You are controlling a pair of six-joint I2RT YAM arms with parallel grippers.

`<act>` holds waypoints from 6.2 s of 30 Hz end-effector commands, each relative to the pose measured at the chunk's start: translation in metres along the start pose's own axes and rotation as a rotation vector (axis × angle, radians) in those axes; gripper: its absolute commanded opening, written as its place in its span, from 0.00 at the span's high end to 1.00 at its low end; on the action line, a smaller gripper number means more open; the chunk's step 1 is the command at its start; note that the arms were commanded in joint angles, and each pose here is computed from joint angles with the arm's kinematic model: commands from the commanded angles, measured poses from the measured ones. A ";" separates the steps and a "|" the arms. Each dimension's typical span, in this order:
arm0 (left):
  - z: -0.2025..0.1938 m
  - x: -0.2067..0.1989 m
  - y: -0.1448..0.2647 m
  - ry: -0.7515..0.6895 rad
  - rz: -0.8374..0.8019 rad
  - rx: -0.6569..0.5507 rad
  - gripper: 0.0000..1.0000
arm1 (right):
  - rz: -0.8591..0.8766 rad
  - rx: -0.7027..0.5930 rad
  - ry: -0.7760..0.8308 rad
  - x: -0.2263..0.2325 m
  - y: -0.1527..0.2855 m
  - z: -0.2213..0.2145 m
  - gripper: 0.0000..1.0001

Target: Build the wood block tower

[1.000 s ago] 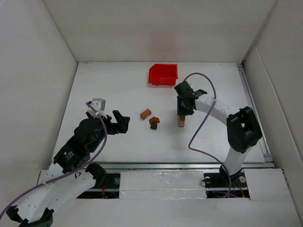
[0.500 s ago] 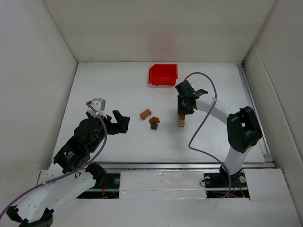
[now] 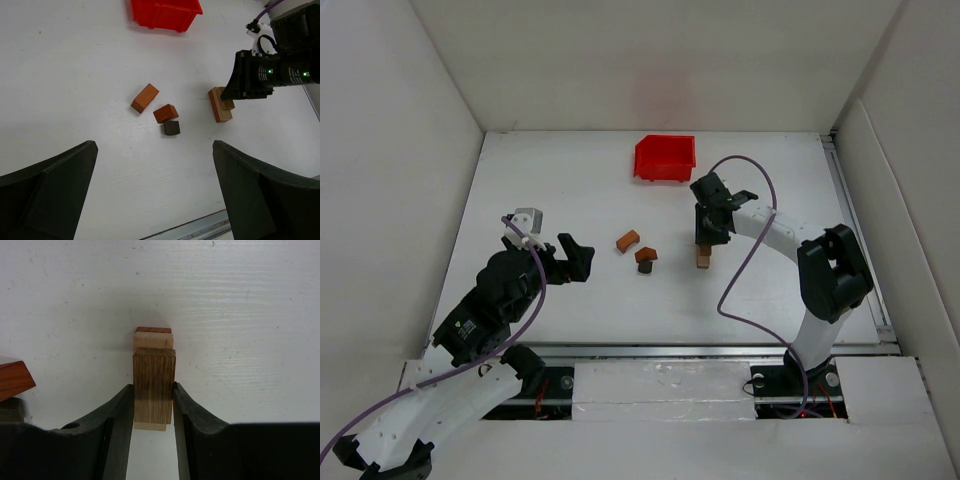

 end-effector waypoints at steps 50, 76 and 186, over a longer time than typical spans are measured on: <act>-0.012 -0.012 -0.038 0.020 0.060 0.166 0.01 | 0.328 -0.422 0.122 0.066 0.128 0.019 0.36; -0.173 -0.089 -0.198 -0.171 0.333 0.617 0.16 | 0.459 -0.506 0.010 0.020 0.149 0.036 0.34; 0.071 -0.210 -0.008 0.613 -0.800 0.215 1.00 | 1.390 -1.339 0.825 0.079 0.323 -0.026 0.49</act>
Point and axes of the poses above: each gripper's point midway between its finger pads, its own y axis back along the fingers, its own x axis along the line the jaws close on, z = x × y, the point moved 2 cm from there along y, back along the fingers, and after that the axes turned 6 degrees about -y, right-handed, at the moved point
